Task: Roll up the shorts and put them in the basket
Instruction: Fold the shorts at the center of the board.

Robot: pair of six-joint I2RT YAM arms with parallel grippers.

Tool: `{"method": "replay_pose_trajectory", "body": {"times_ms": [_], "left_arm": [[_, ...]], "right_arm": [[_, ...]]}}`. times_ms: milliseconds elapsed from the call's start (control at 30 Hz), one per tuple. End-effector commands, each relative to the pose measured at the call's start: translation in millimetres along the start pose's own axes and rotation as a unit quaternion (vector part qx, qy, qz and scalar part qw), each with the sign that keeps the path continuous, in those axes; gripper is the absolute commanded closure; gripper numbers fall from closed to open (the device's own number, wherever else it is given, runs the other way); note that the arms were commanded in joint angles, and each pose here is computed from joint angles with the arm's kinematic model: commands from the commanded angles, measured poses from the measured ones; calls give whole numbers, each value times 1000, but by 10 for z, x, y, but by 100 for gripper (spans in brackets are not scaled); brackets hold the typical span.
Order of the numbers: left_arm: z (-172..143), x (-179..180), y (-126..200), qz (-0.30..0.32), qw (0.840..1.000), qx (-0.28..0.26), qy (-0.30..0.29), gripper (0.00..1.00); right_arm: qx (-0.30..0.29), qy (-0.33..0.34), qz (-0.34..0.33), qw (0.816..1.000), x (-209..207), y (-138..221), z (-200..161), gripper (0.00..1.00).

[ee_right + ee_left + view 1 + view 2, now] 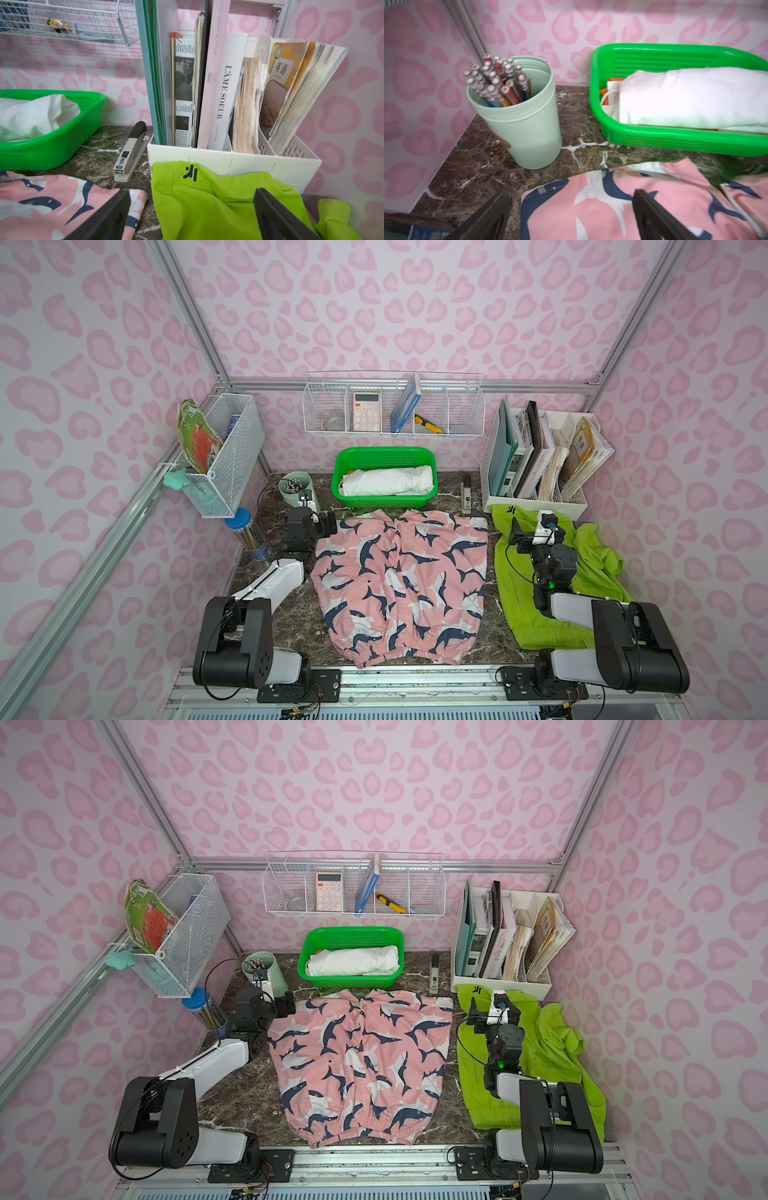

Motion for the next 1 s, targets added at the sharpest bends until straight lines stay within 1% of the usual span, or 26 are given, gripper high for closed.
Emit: {"method": "replay_pose_trajectory", "body": {"times_ms": [0, 67, 133, 233, 300, 333, 400, 500, 567, 667, 833, 900, 967], "left_arm": [[120, -289, 119, -52, 998, 23, -18, 3], [224, -580, 193, -96, 994, 33, -38, 3], [231, -841, 240, -138, 988, 52, -48, 3], [177, -1226, 302, -187, 978, 73, -58, 3], [59, -1456, 371, -218, 968, 102, -69, 3], [13, -1596, 425, -243, 960, 117, -79, 3], [-49, -1842, 550, -273, 948, 131, -101, 2], [-210, -2190, 745, -322, 928, 150, -116, 2], [-336, -2425, 890, -348, 911, 167, -144, 2], [-526, -2695, 1086, -353, 894, 185, -206, 2], [-734, -3100, 1390, -393, 867, 199, -233, 2], [-824, -3247, 1494, -412, 853, 208, -242, 2], [-949, -3391, 1607, -438, 835, 217, -253, 3]], "right_arm": [[66, -20, 24, 997, 70, -85, -56, 6], [92, -19, 37, 995, 148, -164, -19, 6], [121, -8, 47, 991, 246, -244, -15, 7], [160, 14, 39, 986, 351, -350, -10, 7], [188, 14, 49, 981, 400, -409, -11, 8], [202, 9, 53, 978, 416, -433, -17, 8], [233, 3, 72, 970, 462, -489, -26, 8], [289, -11, 87, 953, 520, -556, -51, 8], [318, -23, 93, 943, 547, -587, -108, 9], [344, -31, 113, 932, 614, -570, -168, 12], [364, -53, 120, 922, 640, -478, -279, 14], [371, -59, 130, 917, 667, -443, -319, 15], [377, -69, 135, 914, 685, -410, -363, 16]]}}
Point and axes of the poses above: each gripper's point midway between its finger pads, its own y axis back along the fingers, its own x axis along the line the jaws close on, z = x × y, the point moved 7 cm from there along y, back along the fingers, and after that the axes turned 2 degrees about -y, right-handed, at the moved point
